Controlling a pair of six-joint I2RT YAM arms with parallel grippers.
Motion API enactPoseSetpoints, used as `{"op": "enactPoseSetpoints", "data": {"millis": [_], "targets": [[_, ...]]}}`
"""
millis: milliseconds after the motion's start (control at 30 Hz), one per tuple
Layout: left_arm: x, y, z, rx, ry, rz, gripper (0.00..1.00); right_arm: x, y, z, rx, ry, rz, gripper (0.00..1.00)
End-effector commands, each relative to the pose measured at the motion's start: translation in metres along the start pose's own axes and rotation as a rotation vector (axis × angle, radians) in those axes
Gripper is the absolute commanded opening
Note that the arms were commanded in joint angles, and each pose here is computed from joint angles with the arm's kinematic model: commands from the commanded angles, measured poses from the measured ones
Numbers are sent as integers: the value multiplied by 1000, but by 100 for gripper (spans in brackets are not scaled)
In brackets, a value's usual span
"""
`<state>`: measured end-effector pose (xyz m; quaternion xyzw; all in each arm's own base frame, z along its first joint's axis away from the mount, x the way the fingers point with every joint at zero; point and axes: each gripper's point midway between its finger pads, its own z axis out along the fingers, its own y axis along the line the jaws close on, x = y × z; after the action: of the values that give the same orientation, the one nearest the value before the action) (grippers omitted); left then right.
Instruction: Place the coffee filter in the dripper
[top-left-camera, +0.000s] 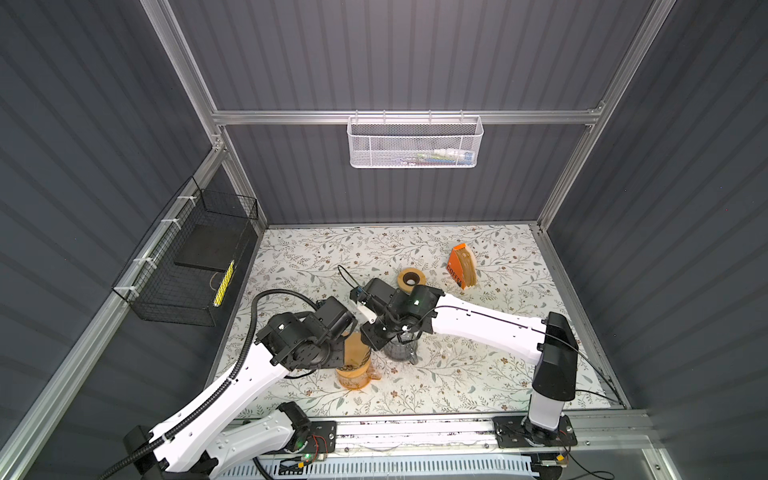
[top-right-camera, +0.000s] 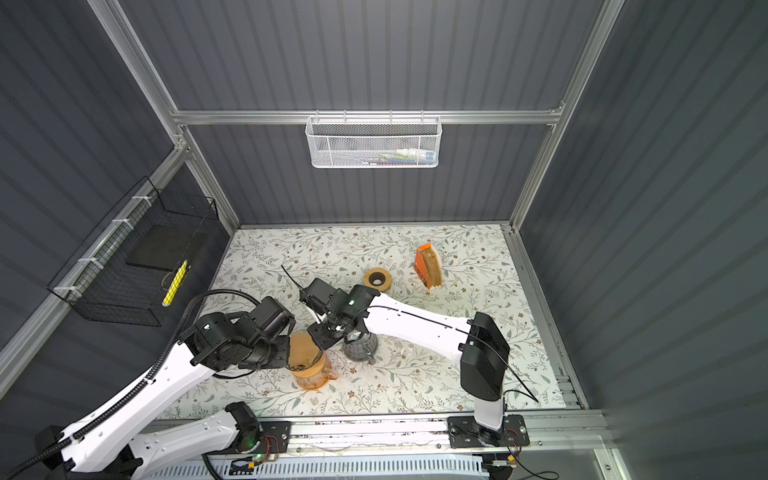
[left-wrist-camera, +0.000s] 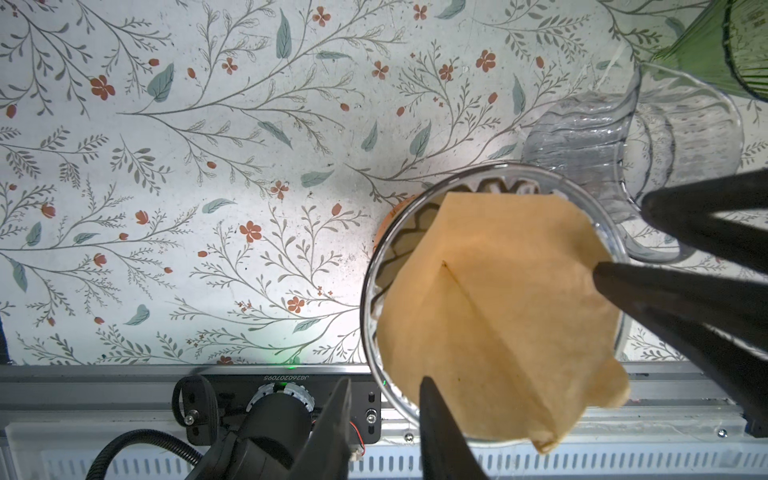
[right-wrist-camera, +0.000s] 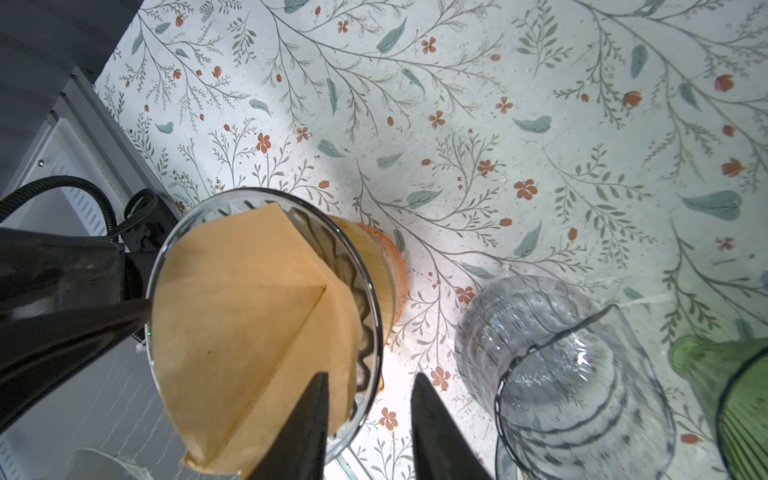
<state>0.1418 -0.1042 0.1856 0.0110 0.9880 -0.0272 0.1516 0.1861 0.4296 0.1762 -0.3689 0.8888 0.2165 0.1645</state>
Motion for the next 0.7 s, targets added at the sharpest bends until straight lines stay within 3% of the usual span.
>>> {"op": "enactPoseSetpoints", "data": {"millis": [0, 667], "targets": [[-3, 3, -9, -3, -32, -17, 30, -10, 10, -20, -33, -46, 0, 36], [-2, 8, -11, -6, -49, -41, 30, 10, 8, -28, -32, -33, 31, 36]]}}
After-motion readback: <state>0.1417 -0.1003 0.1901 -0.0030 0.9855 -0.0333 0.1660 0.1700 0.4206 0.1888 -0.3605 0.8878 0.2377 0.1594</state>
